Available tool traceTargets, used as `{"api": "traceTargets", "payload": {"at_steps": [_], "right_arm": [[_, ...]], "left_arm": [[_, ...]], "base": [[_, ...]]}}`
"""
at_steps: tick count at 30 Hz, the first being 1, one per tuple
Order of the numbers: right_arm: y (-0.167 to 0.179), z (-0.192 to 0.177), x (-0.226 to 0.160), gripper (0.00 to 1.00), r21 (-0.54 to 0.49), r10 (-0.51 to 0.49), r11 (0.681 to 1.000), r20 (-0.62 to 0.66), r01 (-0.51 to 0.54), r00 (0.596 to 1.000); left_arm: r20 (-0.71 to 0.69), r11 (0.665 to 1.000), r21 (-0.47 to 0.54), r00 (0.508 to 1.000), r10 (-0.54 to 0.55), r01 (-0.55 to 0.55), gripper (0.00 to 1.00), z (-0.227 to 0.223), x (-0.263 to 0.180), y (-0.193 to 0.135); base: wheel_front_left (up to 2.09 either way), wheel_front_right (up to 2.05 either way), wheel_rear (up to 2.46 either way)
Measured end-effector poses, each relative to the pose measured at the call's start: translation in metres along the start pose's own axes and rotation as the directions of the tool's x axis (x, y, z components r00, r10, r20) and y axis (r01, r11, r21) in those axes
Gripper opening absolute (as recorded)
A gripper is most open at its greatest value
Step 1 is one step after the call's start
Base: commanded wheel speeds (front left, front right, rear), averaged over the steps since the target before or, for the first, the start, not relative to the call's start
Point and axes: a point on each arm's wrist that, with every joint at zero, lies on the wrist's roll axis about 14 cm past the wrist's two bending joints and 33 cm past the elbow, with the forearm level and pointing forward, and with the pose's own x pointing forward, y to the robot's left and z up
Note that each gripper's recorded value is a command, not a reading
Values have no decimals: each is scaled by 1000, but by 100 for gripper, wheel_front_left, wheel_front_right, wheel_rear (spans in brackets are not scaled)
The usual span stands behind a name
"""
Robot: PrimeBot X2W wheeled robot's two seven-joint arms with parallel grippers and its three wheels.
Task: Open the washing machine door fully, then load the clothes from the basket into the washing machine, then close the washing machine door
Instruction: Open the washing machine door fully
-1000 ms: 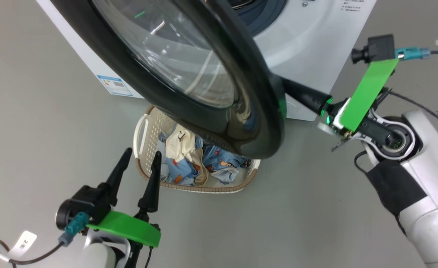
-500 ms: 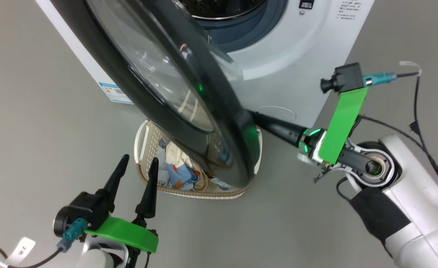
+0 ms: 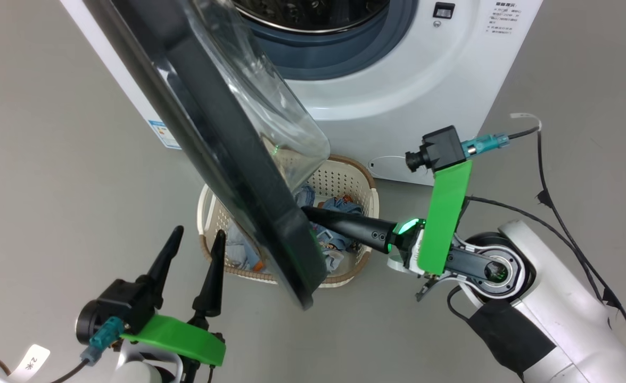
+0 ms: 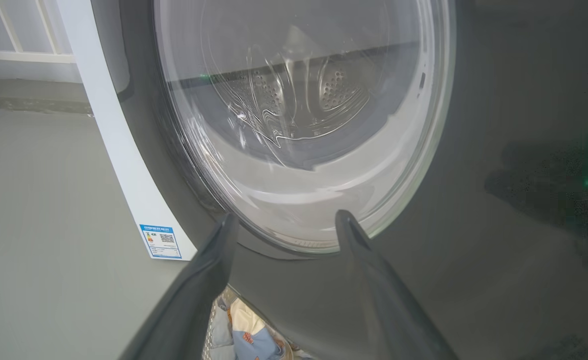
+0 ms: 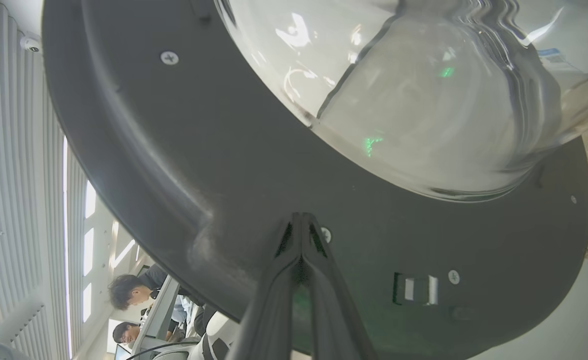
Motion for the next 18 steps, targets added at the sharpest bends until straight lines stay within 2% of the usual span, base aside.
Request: {"api": "traceTargets", "payload": {"at_steps": [11, 12, 13, 15, 16, 17, 18], "right_arm": [[4, -5, 3, 0, -5, 1, 1000, 6, -1, 1000], [2, -3, 2, 9, -8, -9, 1000, 18, 9, 1000], [0, -1, 0, 28, -11, -18, 1000, 31, 19, 999], [-3, 4, -5, 56, -9, -35, 999, 63, 35, 997], [-5, 7, -8, 93, -9, -44, 999, 80, 45, 996], [-8, 9, -11, 100, -11, -56, 998, 93, 57, 994], [-11, 11, -15, 100, -11, -70, 997, 109, 72, 992]], "left_arm": [[11, 1000, -1, 1000, 0, 0, 100, 4, -1, 0], [10, 1000, -1, 1000, 0, 0, 100, 4, -1, 0], [10, 1000, -2, 1000, 0, 0, 100, 4, -1, -1], [12, 1000, -3, 1000, -3, 3, 100, 4, -1, -1], [12, 1000, -3, 1000, -5, 5, 100, 4, 0, -2], [12, 1000, -3, 1000, -7, 7, 100, 4, 0, -3], [11, 1000, 0, 1000, -9, 9, 100, 4, 0, -3]], "base": [[0, 0, 0], [0, 0, 0], [0, 0, 0], [0, 0, 0], [0, 0, 0], [0, 0, 0], [0, 0, 0]]}}
